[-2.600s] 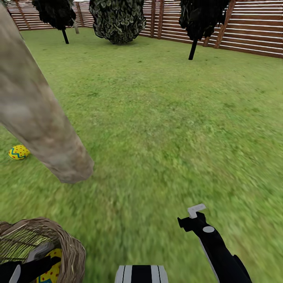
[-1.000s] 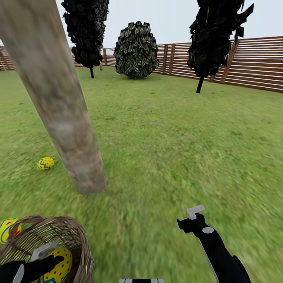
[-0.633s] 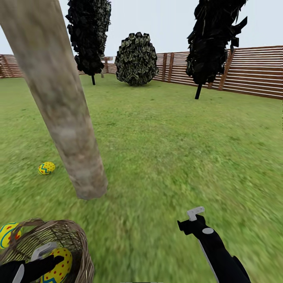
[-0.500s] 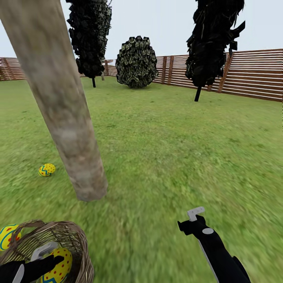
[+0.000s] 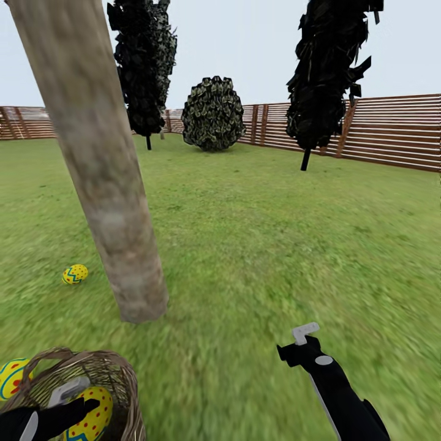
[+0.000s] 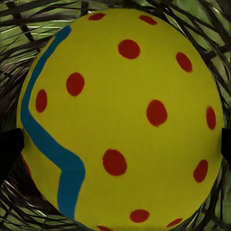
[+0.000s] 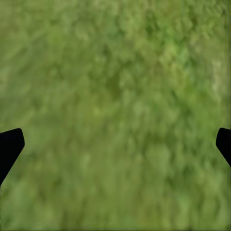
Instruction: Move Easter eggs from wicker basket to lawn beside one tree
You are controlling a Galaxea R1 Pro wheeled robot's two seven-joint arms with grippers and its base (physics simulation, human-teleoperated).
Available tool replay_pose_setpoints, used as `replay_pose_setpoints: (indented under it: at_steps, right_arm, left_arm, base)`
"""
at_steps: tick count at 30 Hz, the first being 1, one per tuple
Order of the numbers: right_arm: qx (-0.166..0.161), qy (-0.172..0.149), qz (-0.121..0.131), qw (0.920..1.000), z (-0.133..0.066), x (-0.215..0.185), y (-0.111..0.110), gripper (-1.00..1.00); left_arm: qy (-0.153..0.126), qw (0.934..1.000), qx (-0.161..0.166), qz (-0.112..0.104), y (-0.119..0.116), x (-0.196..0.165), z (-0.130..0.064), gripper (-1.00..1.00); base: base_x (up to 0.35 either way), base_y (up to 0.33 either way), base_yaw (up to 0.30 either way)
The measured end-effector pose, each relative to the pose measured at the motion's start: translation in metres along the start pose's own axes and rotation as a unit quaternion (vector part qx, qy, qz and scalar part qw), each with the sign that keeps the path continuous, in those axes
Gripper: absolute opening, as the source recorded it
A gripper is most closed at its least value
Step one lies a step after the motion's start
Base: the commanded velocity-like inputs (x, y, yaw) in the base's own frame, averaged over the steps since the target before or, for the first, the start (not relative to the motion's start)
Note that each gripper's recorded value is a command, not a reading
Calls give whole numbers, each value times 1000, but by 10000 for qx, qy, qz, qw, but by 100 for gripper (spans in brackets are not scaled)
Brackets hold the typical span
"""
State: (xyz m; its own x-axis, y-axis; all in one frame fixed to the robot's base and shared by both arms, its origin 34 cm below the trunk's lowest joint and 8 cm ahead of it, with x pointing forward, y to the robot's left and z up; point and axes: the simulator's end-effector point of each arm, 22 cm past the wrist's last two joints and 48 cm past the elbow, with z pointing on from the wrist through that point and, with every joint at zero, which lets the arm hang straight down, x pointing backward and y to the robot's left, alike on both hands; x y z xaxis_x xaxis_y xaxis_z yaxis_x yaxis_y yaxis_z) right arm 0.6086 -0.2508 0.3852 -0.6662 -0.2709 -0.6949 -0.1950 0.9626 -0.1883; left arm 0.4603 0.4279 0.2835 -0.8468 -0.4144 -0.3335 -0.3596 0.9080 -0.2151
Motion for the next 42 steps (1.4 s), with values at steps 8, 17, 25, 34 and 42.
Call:
replay_pose_setpoints:
  at_steps: [8, 17, 25, 34, 42]
  right_arm:
    - [194, 1054, 113, 9942, -5, 56, -9, 100]
    - [372, 1396, 238, 9892, -34, 41, -23, 100]
    - [367, 1244, 299, 9911, -42, 28, -24, 100]
    - [430, 997, 262, 9937, -51, 10, -29, 100]
    - [420, 932, 295, 9943, -60, -6, -32, 100]
  left_arm:
    - [-144, 9998, 95, 23, -9, -10, -9, -100]
    - [-279, 9994, 199, 41, -20, -18, -18, -100]
    - [-411, 9988, 267, 34, -28, -25, -26, -100]
    - [-520, 9979, 395, 31, -44, -28, -34, -100]
    - [-604, 9973, 429, -4, -49, -38, -46, -100]
  base:
    - [0, 0, 0]
    - [-49, 0, 0]
    - [-175, 0, 0]
    - [-1, 0, 227]
    - [0, 0, 133]
